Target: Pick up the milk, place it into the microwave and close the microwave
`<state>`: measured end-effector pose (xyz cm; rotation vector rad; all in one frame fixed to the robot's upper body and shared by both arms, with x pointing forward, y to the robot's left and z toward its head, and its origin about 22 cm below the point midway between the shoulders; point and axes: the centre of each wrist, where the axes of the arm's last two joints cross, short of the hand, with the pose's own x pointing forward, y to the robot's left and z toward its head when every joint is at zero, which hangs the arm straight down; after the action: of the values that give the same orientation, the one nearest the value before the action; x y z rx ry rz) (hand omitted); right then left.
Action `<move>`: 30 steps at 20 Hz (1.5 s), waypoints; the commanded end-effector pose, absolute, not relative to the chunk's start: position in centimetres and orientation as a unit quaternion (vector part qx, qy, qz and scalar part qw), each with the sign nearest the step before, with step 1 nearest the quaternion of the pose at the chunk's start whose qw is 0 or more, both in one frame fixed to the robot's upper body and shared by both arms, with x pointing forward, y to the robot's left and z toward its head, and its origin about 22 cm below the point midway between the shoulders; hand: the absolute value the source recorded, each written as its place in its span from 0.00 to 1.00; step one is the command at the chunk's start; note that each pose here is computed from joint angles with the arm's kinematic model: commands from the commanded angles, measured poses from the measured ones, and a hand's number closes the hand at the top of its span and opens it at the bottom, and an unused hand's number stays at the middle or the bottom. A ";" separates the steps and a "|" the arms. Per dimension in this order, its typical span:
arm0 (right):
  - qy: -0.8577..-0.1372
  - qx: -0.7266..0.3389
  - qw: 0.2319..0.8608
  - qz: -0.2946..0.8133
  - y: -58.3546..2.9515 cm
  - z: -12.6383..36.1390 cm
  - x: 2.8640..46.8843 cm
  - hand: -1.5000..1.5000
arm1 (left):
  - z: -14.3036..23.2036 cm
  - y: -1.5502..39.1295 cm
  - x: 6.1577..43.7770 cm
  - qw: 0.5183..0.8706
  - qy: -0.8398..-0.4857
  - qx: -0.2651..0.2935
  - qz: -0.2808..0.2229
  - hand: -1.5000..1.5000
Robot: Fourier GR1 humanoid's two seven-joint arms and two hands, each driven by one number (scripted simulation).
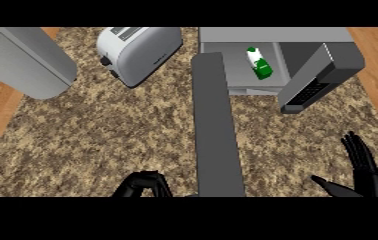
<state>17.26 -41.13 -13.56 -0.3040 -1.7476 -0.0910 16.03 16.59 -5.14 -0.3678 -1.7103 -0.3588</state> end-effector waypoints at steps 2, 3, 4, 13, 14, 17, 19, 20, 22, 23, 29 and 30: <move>-0.790 -0.115 0.600 -0.053 -42.7 -13.0 16.8 0.00 | -4.8 14.8 20.2 0.618 -0.758 -0.124 -0.168 1.00; -0.789 -0.102 0.603 -0.048 -44.6 -11.5 16.6 0.00 | -4.4 14.2 20.5 0.624 -0.750 -0.133 -0.174 1.00; -0.793 -0.090 0.601 -0.048 -43.8 -13.3 14.3 0.00 | -4.1 13.0 21.0 0.620 -0.745 -0.136 -0.205 1.00; -0.798 -0.080 0.596 -0.040 -44.9 -11.7 15.0 0.00 | -8.0 9.6 22.0 0.666 -0.592 -0.212 -0.403 1.00; -0.800 -0.074 0.595 -0.034 -44.8 -11.1 16.1 0.00 | -7.9 9.0 22.4 0.666 -0.581 -0.227 -0.409 1.00; -0.807 -0.065 0.587 -0.034 -46.3 -10.3 15.1 0.00 | -8.1 7.0 21.8 0.646 -0.592 -0.227 -0.425 1.00; -0.813 -0.068 0.577 -0.034 -46.0 -10.0 15.9 0.00 | -7.6 5.3 21.4 0.629 -0.604 -0.223 -0.435 1.00; -0.817 -0.059 0.573 -0.023 -45.5 -10.0 16.2 0.00 | -8.9 5.6 20.8 0.634 -0.604 -0.219 -0.431 1.00; -0.817 -0.034 0.576 -0.012 -45.8 -9.3 16.5 0.00 | -8.5 4.6 20.1 0.614 -0.624 -0.238 -0.420 1.00; -0.819 -0.030 0.573 -0.012 -45.6 -8.8 17.8 0.00 | -8.1 4.3 20.8 0.613 -0.630 -0.242 -0.411 1.00; -0.832 -0.005 0.555 0.005 -43.2 -8.6 19.1 0.00 | -7.1 2.9 21.0 0.608 -0.663 -0.234 -0.369 1.00; -0.838 0.002 0.545 0.010 -42.7 -7.7 20.7 0.00 | -6.0 2.3 21.6 0.615 -0.658 -0.234 -0.365 0.00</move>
<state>19.41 -43.73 -8.35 -0.1511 -1.8778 0.0037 22.46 4.73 -7.21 -0.4655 -1.4981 -0.8543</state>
